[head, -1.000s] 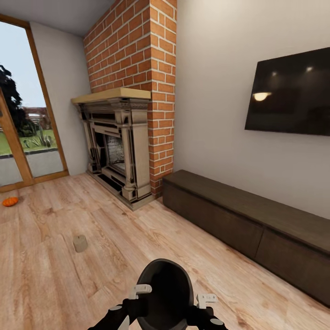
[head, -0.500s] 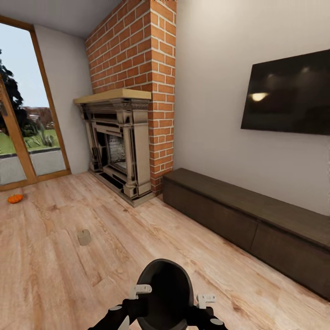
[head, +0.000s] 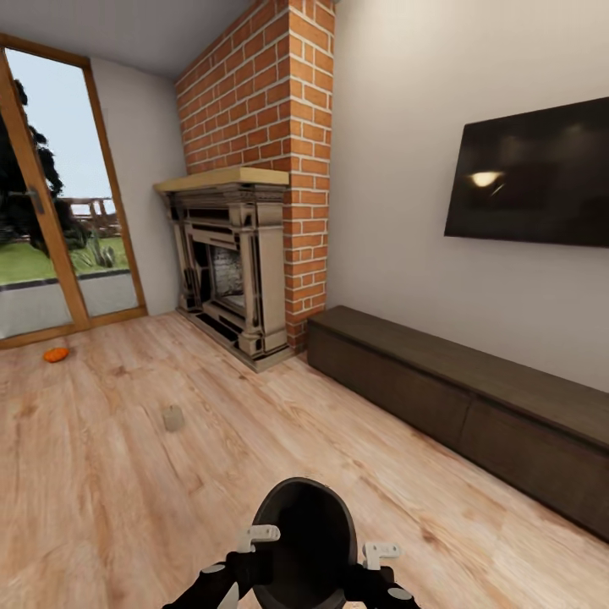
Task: Place each of the two pumpkins and all three candles from the living room inside a cabinet in the living room (use any cabinet), then make sure every cabinet is closed, and position the cauldron so it is next to a table in the living room.
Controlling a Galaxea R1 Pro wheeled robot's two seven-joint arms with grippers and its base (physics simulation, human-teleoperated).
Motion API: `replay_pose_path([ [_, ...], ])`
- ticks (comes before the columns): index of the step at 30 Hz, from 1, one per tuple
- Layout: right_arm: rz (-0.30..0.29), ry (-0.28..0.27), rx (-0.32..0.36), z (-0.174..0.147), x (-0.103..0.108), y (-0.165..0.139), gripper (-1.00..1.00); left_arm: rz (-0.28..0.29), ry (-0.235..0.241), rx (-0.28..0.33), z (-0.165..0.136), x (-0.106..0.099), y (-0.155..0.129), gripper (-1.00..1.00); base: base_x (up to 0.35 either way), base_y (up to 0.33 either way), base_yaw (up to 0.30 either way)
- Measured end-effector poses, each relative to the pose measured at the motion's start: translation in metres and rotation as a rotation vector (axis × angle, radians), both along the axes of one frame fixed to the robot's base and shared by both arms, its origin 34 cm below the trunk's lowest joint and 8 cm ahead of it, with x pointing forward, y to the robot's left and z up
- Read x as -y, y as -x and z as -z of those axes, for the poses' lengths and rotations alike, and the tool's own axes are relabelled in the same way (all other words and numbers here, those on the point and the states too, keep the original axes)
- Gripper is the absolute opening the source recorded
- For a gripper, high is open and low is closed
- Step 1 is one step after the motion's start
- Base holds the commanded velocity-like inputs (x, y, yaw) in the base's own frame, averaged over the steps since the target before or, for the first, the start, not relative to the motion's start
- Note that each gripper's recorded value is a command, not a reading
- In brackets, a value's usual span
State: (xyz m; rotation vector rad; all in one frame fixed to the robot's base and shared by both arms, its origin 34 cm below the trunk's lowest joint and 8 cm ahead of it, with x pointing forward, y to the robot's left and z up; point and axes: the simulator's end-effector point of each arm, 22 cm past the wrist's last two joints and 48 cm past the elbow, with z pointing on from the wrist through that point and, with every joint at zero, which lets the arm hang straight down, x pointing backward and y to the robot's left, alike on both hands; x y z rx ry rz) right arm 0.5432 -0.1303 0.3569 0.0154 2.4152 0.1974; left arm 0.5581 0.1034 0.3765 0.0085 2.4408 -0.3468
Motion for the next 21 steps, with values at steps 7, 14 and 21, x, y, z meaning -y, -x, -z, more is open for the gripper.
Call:
replay_pose_path([
  [7, 0.0, 0.0, 0.001, -0.0002, 0.0, -0.0003, -1.0, 0.0, 0.0, 0.001, -0.0002, 0.0, -0.0002, -1.0, -0.286, -0.136, 0.265],
  [14, 0.0, 0.001, 0.002, -0.0006, -0.0001, -0.0003, -1.0, 0.0, 0.0, 0.002, -0.0005, -0.0002, -0.0003, -1.0, -0.136, -0.053, 0.274],
  [21, 0.0, 0.001, 0.001, -0.0003, -0.0002, -0.0004, -1.0, -0.001, 0.0, 0.001, -0.0002, -0.0002, -0.0003, -1.0, -0.239, -0.002, 0.275],
])
